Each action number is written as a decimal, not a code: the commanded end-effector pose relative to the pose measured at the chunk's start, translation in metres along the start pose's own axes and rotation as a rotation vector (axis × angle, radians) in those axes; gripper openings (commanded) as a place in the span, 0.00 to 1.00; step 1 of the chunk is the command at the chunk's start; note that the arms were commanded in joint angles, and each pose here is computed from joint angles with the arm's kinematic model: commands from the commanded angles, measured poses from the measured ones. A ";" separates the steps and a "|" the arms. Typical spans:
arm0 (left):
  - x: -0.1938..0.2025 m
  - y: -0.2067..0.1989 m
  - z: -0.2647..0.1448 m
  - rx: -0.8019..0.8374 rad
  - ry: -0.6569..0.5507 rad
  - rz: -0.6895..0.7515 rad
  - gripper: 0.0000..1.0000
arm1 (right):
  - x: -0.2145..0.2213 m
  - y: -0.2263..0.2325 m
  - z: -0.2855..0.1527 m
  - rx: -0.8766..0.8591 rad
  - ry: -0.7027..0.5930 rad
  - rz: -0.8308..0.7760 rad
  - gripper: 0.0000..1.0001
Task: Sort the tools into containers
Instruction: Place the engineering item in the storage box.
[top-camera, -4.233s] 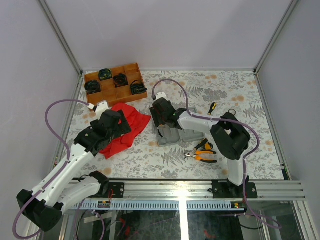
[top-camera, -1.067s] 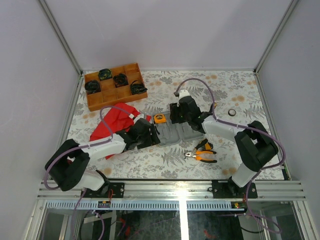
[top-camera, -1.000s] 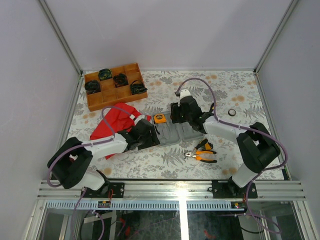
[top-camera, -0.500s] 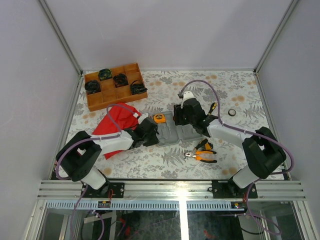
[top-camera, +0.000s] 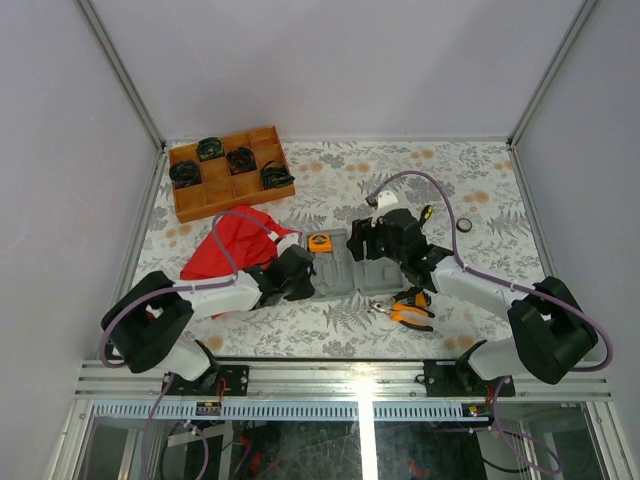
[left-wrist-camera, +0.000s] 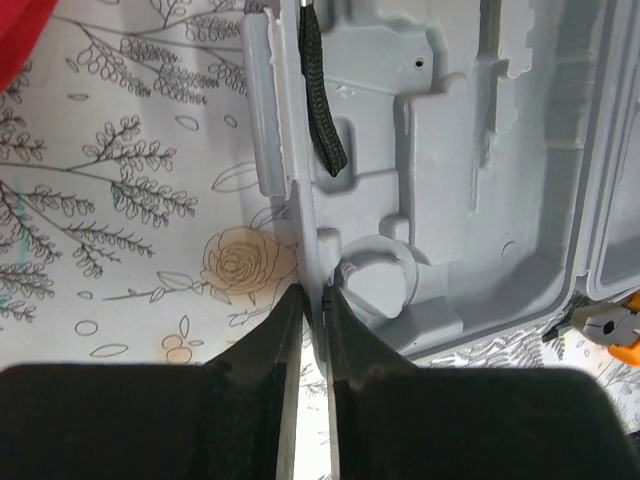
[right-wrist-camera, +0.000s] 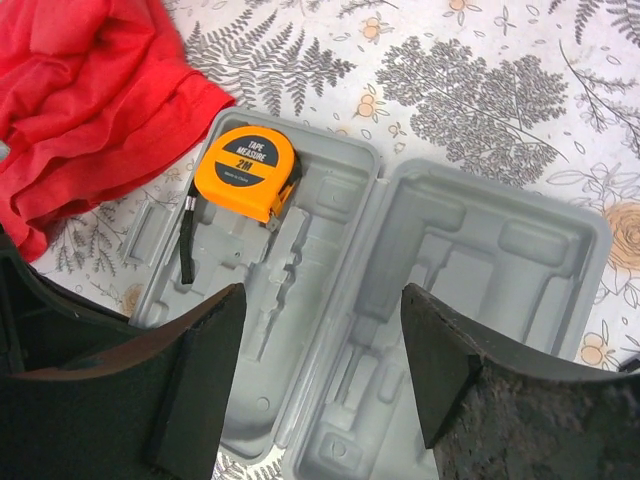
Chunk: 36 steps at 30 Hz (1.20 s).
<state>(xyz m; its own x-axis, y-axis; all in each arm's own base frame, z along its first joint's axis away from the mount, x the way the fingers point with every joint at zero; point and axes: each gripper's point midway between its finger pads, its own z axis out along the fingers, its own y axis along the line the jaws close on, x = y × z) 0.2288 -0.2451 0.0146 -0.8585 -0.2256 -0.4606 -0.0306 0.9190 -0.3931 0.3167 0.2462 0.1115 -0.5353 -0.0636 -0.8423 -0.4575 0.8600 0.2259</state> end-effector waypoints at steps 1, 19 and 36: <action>0.026 0.027 -0.005 -0.047 0.054 0.098 0.03 | -0.028 0.018 -0.001 -0.095 -0.080 -0.062 0.71; 0.019 0.034 -0.017 -0.061 -0.001 0.068 0.32 | 0.003 0.072 0.040 -0.479 0.212 -0.312 0.55; 0.025 0.032 -0.016 -0.022 -0.004 0.025 0.33 | 0.013 0.082 0.079 -0.540 0.291 -0.469 0.47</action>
<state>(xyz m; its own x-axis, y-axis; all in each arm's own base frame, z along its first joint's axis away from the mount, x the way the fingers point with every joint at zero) 0.2074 -0.2248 0.0162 -0.8437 -0.2125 -0.4930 -0.0027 0.9199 -0.3921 0.3288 0.3441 0.0733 -0.3991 -0.5208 -0.7547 -0.8928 0.4083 0.1904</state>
